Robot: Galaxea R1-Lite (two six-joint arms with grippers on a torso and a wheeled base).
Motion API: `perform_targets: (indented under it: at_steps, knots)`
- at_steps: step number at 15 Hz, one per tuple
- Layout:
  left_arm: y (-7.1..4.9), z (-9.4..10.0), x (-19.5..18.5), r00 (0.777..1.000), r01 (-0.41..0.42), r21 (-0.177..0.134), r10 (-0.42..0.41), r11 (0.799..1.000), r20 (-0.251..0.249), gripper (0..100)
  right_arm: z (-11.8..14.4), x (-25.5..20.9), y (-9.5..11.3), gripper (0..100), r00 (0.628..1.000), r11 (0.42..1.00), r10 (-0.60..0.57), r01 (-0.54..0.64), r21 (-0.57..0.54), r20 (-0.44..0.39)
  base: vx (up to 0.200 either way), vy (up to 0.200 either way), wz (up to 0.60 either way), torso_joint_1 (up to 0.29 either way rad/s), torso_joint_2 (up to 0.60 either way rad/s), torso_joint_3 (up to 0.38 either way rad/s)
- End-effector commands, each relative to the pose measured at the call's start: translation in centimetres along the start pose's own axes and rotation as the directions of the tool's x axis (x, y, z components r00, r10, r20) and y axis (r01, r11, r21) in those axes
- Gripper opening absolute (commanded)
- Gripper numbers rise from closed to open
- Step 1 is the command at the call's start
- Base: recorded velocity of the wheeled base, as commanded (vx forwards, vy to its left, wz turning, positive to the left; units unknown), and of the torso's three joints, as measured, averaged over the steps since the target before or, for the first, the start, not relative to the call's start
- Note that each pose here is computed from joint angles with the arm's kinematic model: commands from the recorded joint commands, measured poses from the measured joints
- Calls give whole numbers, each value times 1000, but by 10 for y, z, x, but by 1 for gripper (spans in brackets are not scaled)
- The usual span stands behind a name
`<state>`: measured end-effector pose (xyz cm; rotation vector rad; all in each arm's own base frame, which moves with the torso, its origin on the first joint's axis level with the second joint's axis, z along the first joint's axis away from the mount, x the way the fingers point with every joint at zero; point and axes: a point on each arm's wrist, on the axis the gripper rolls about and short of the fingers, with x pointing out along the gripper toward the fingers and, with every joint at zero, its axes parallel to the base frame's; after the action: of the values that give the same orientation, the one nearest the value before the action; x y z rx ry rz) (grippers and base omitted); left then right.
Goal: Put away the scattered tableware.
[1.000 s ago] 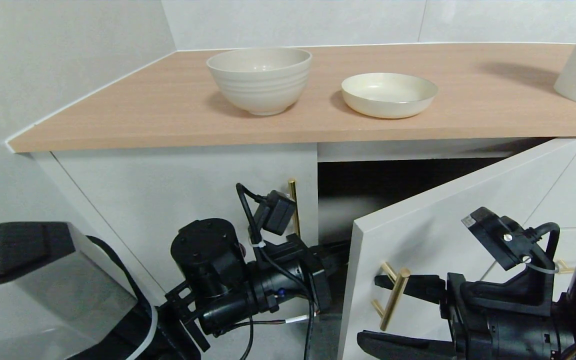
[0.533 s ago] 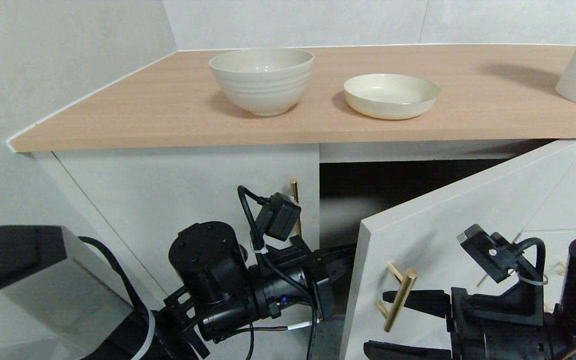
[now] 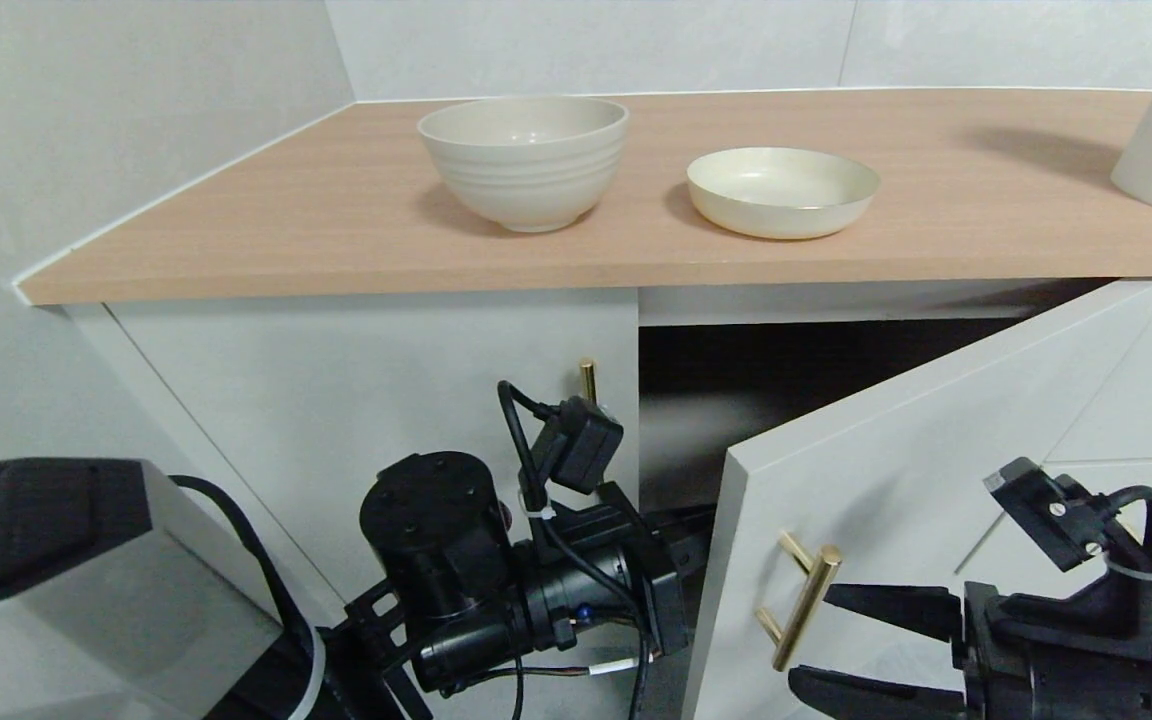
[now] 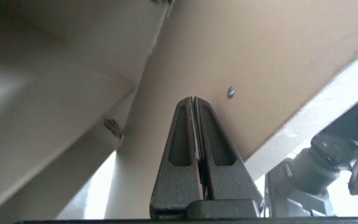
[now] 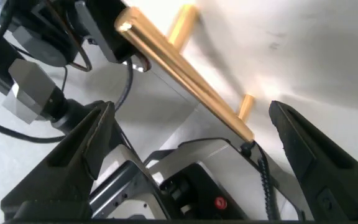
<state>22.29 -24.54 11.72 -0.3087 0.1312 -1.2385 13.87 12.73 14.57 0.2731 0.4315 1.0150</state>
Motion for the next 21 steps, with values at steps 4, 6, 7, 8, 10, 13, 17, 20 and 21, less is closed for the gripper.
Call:
perform_targets:
  at_steps: [4,6,7,8,10,13,17,20,21]
  knots:
    - [-2,-8,3,999,4,-16,-4,1000,-35,0,-8,-33,11,100,998,999,26,-25,-26,55,0,0,0,0,0,0]
    - [2,-14,8,999,-1,-24,-1,1000,-51,0,-9,-32,11,100,998,999,26,-25,-25,51,0,0,0,0,0,0]
    - [3,-15,10,999,-1,-24,0,1000,-53,0,-10,-33,11,100,998,999,26,-25,-24,49,0,0,0,0,0,0]
    - [3,-15,11,998,-5,-31,3,1000,-66,0,-11,-34,11,100,999,999,25,-24,-23,47,0,0,0,0,0,0]
    - [-2,-13,14,996,3,-38,-6,999,-84,0,-13,-34,11,100,999,999,27,-26,-21,39,-100,0,0,-1,1,-1]
    - [-4,-17,18,993,6,-51,-11,999,-114,0,-16,-35,12,100,999,999,34,-33,-23,32,-200,0,0,7,1,-2]
    - [6,-32,35,991,2,-59,-10,998,-136,0,-17,-37,12,100,999,999,34,-33,-24,33,-50,0,0,-1,1,2]
    - [15,-45,44,988,-14,-67,4,998,-155,0,-19,-39,12,100,999,999,34,-34,-23,30,0,0,0,0,0,0]
    - [15,-45,44,988,-14,-67,4,998,-155,0,-19,-40,13,100,999,999,38,-37,-25,34,0,0,0,0,0,0]
